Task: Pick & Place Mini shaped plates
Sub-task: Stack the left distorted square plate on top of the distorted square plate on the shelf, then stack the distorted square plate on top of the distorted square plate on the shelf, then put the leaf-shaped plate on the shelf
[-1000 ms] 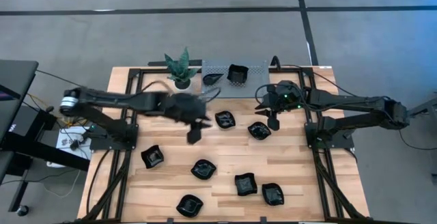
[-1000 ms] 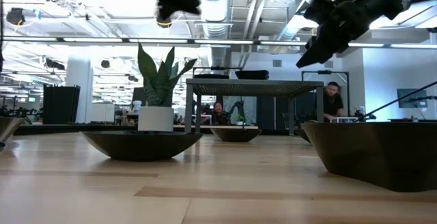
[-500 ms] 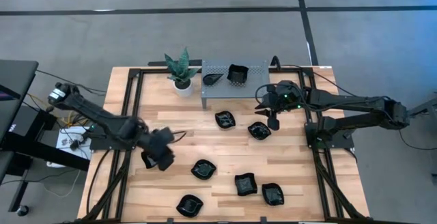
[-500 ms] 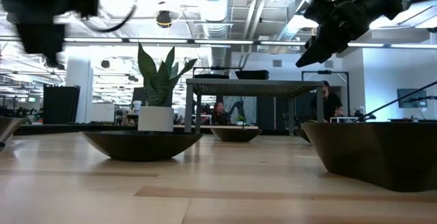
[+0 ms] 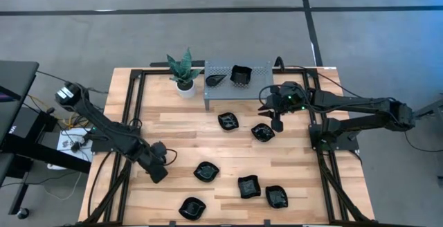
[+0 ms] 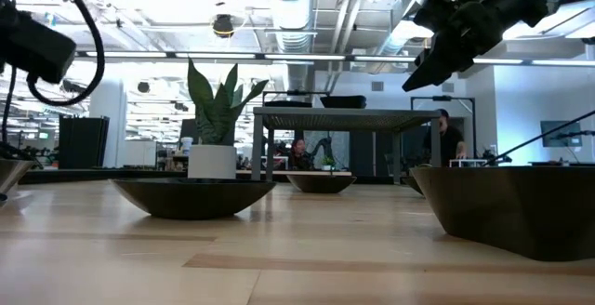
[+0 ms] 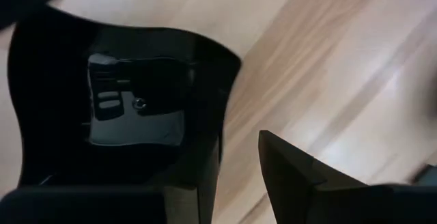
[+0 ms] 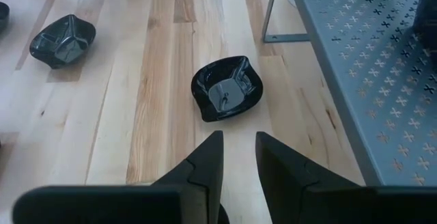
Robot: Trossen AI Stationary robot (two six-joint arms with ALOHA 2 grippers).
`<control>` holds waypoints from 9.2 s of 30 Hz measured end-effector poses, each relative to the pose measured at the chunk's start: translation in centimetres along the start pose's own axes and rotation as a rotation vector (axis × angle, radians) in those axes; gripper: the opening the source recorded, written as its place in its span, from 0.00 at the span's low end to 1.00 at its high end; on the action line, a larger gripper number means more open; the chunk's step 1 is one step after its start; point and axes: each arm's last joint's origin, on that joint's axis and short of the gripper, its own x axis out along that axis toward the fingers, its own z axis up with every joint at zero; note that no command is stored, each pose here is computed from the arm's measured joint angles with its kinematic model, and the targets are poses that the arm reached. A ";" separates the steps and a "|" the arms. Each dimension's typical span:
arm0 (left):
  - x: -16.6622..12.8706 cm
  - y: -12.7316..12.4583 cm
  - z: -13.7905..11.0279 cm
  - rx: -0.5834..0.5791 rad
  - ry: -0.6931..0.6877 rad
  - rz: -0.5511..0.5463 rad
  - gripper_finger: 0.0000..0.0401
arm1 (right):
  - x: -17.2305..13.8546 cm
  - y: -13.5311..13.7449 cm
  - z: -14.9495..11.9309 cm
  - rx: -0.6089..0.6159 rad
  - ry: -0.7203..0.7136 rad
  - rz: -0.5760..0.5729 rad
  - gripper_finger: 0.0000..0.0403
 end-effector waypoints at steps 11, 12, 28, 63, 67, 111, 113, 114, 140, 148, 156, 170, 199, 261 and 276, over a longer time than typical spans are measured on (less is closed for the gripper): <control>1.9 -0.1 0.1 0.001 0.009 0.101 0.27 | 0.0 0.0 0.1 -0.003 -0.015 -0.003 0.20; 2.1 -0.1 0.1 0.001 0.012 0.114 0.27 | 0.0 0.0 0.1 -0.003 -0.014 -0.003 0.20; -0.6 -3.5 2.9 0.246 -0.129 -0.012 0.01 | 0.0 0.0 0.2 -0.004 -0.021 -0.004 0.20; -8.7 1.8 34.0 0.948 -1.085 0.514 0.02 | 0.0 0.0 0.4 -0.008 -0.040 -0.005 0.20; -7.9 2.3 34.5 0.949 -1.065 0.500 0.02 | 0.0 0.0 0.4 -0.008 -0.040 -0.005 0.20; -10.6 -2.9 28.8 0.871 -1.037 0.241 0.25 | 0.5 1.5 -0.4 0.068 0.008 0.060 0.20; -11.7 -3.0 26.9 0.839 -1.022 0.200 0.25 | 0.7 2.0 -0.2 0.047 -0.003 0.082 0.20; -12.2 -2.9 25.9 0.831 -1.010 0.186 0.25 | 0.8 2.2 -0.1 0.039 -0.011 0.091 0.20; -13.6 3.0 12.9 0.768 -1.112 0.033 0.25 | 4.8 11.0 5.2 -0.107 -0.068 0.297 0.30; -11.8 2.6 13.9 0.771 -1.083 0.041 0.25 | 5.5 17.6 5.0 -0.026 0.209 0.276 0.48; -11.3 2.2 14.6 0.770 -1.094 0.038 0.25 | 7.2 23.6 1.8 0.053 0.370 0.325 0.55; -11.3 2.1 14.7 0.764 -1.105 0.031 0.25 | 9.7 26.6 -2.5 0.109 0.591 0.354 0.50; -11.6 2.0 14.8 0.764 -1.130 0.026 0.25 | 10.0 23.0 1.4 0.077 0.569 0.356 0.02; -11.7 2.0 14.9 0.762 -1.144 0.021 0.25 | 6.4 -3.4 11.7 -0.370 0.390 -0.417 0.23; -11.7 2.0 14.9 0.761 -1.145 0.021 0.25 | -3.4 5.4 17.1 -0.211 0.537 -0.386 0.23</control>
